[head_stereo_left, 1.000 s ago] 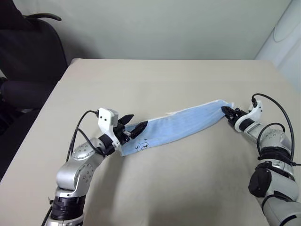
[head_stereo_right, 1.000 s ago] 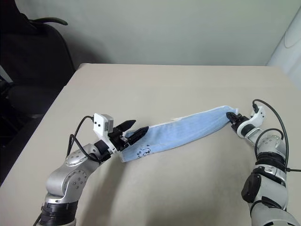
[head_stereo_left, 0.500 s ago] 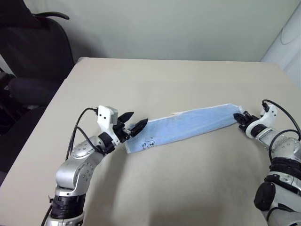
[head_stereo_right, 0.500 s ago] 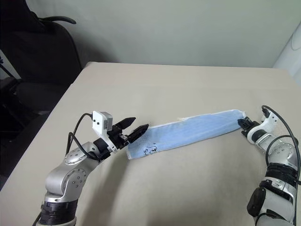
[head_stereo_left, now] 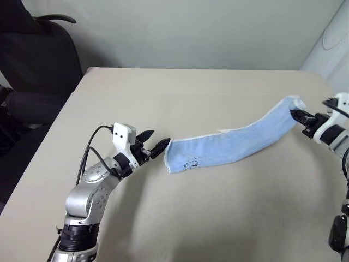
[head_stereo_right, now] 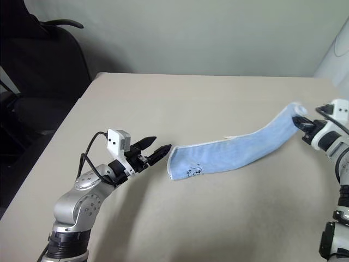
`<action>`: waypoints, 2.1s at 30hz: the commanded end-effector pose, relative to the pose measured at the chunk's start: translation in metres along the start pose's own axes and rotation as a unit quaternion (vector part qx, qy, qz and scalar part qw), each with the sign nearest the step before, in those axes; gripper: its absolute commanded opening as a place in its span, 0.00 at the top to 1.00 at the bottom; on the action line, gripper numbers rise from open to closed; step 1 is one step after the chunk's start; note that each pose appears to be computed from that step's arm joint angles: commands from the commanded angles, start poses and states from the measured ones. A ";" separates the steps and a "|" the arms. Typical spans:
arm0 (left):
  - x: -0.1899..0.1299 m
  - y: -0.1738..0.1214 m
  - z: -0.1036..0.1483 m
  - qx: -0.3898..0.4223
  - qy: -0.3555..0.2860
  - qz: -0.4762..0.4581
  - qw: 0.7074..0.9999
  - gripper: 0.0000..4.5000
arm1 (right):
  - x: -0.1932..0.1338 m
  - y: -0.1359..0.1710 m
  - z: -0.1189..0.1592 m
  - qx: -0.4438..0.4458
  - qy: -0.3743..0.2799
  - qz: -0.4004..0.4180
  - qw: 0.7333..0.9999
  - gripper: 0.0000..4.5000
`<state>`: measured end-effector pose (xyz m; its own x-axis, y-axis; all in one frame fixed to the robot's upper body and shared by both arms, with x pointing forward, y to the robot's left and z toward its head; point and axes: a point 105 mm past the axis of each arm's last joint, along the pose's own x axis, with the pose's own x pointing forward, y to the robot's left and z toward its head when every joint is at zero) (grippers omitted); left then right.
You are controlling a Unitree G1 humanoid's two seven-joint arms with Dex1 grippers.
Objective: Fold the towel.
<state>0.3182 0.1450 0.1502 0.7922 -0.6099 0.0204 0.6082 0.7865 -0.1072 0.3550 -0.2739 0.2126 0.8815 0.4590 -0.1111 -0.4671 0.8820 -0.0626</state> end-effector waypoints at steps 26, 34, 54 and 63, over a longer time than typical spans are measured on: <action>0.004 -0.008 0.016 0.008 -0.030 -0.011 0.999 0.11 | -0.005 -0.039 -0.011 -0.082 0.042 -0.020 0.996 0.99; 0.012 -0.012 0.017 0.008 -0.029 -0.026 0.999 0.11 | -0.015 -0.059 -0.033 -0.033 0.060 -0.066 0.995 0.99; 0.013 -0.014 0.015 0.003 -0.029 -0.028 0.999 0.11 | 0.022 -0.002 -0.001 -0.130 0.027 0.038 0.990 0.99; 0.018 -0.019 0.014 0.000 -0.033 -0.036 0.999 0.11 | 0.038 0.078 -0.042 -0.249 0.087 0.182 0.947 0.99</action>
<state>0.3225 0.1258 0.1564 0.7622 -0.6448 0.0573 0.6460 0.7520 -0.1308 0.3522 -0.1996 0.1547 0.6625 0.6437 -0.3832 -0.7478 0.5383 -0.3887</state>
